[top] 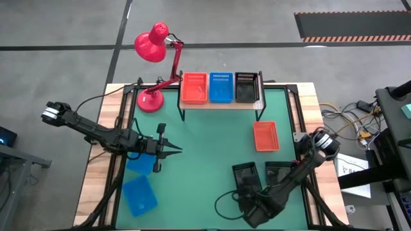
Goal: Stack baskets on shelf by color
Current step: Stack the left black bin on the other black bin on the shelf
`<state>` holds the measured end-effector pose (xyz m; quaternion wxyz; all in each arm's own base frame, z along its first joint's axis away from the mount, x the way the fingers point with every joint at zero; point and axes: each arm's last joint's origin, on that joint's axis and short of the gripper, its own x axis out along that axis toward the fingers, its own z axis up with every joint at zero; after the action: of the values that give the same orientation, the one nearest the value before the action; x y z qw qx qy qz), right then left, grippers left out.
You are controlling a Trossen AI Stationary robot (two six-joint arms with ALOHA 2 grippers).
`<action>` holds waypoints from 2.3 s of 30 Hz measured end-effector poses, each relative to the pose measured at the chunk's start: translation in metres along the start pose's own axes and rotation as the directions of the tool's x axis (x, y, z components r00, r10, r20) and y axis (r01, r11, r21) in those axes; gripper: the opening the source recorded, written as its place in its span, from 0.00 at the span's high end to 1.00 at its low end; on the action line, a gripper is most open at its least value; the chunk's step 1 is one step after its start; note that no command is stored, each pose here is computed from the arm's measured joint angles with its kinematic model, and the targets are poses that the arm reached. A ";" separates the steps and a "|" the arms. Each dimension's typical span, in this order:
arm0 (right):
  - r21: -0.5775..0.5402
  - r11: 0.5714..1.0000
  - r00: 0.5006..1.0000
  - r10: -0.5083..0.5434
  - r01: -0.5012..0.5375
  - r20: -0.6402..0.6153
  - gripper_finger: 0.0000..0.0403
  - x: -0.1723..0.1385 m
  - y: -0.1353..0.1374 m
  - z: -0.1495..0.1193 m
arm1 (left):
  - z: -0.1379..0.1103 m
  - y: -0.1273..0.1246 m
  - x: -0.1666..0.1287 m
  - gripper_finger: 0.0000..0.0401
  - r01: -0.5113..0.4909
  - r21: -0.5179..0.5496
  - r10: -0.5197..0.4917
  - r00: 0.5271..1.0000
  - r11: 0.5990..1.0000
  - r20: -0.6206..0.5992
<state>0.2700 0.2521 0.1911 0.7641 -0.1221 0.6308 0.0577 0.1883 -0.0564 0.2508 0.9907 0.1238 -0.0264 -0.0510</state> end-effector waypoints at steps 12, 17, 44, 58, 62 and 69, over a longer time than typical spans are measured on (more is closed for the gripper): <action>0.009 0.996 0.995 0.094 -0.094 0.021 0.97 0.023 -0.006 0.008 | 0.000 0.000 0.000 0.94 0.000 -0.019 0.000 1.000 1.000 0.000; 0.008 0.996 0.994 0.085 -0.086 0.072 0.98 0.014 -0.008 0.014 | 0.000 0.000 0.000 0.94 0.001 -0.023 -0.001 1.000 1.000 0.002; -0.188 0.939 0.957 -0.288 0.287 0.022 0.98 -0.118 -0.084 0.035 | 0.016 0.004 0.000 0.94 -0.064 0.096 0.048 0.986 0.993 0.162; -0.073 0.943 0.942 -0.316 0.326 0.115 0.98 -0.176 -0.147 0.011 | 0.008 0.001 0.006 0.94 -0.047 0.082 0.037 0.992 0.996 0.121; -0.056 0.932 0.927 -0.349 0.359 0.140 0.98 -0.190 -0.163 -0.004 | 0.008 0.001 0.006 0.94 -0.047 0.082 0.037 0.992 0.996 0.121; 0.046 0.929 0.912 -0.369 0.367 0.180 0.98 -0.215 -0.190 -0.031 | 0.007 0.000 0.007 0.94 -0.045 0.083 0.035 0.993 0.996 0.117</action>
<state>0.2445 0.0748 0.4175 0.8173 -0.2285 0.5229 -0.0795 0.1949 -0.0585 0.2581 0.9821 0.1622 -0.0881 -0.0368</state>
